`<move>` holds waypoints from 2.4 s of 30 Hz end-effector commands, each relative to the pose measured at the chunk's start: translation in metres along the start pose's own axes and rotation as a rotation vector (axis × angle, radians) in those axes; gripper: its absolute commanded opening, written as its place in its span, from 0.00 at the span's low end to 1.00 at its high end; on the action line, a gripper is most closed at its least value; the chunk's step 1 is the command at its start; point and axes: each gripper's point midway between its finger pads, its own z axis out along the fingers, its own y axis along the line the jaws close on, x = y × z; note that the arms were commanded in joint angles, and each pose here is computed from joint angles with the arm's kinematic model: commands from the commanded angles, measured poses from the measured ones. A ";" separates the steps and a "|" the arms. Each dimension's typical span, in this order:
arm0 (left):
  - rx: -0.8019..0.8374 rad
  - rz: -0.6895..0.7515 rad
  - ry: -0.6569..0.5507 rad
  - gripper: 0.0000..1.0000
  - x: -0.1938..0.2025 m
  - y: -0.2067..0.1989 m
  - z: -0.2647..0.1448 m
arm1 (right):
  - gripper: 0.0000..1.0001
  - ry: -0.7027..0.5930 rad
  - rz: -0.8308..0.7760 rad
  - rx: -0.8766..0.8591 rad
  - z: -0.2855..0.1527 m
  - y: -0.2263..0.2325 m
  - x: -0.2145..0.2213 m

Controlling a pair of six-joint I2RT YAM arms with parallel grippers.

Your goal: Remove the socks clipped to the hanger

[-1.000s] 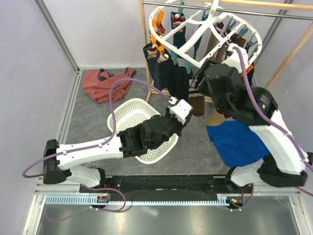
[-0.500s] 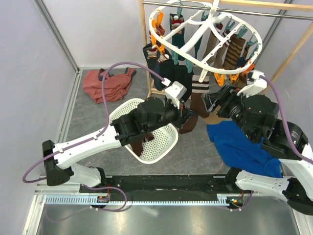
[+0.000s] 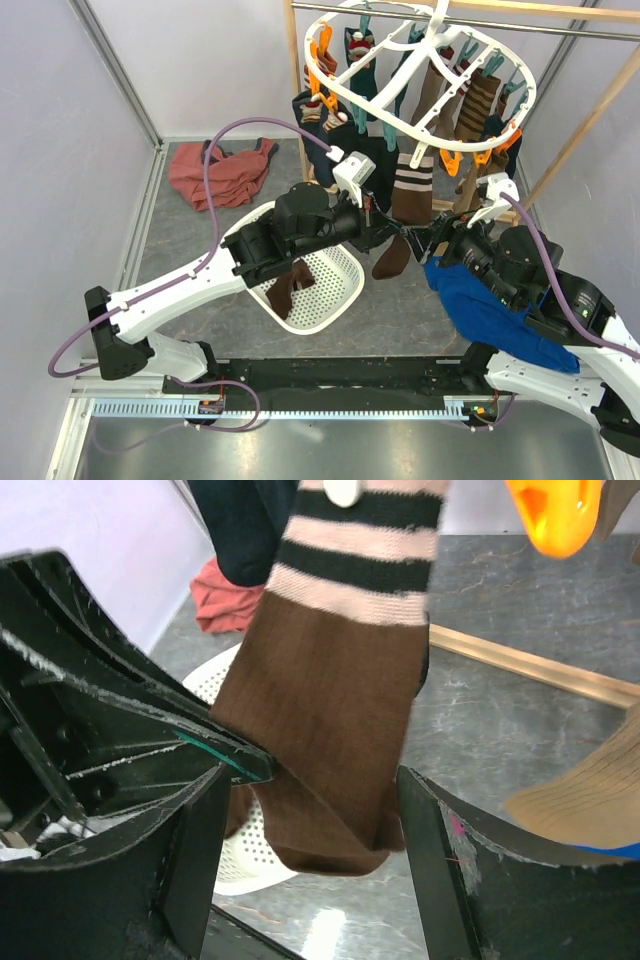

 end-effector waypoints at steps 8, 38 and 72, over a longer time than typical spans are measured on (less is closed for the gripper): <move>0.057 -0.055 -0.035 0.02 -0.019 -0.018 0.002 | 0.66 -0.006 -0.108 0.000 0.004 -0.005 0.003; 0.537 -0.372 0.255 0.02 -0.033 -0.024 -0.058 | 0.77 -0.285 0.332 0.174 0.026 0.016 -0.126; 0.554 -0.525 0.388 0.02 -0.035 -0.008 -0.053 | 0.70 -0.196 0.392 -0.014 0.064 0.018 -0.093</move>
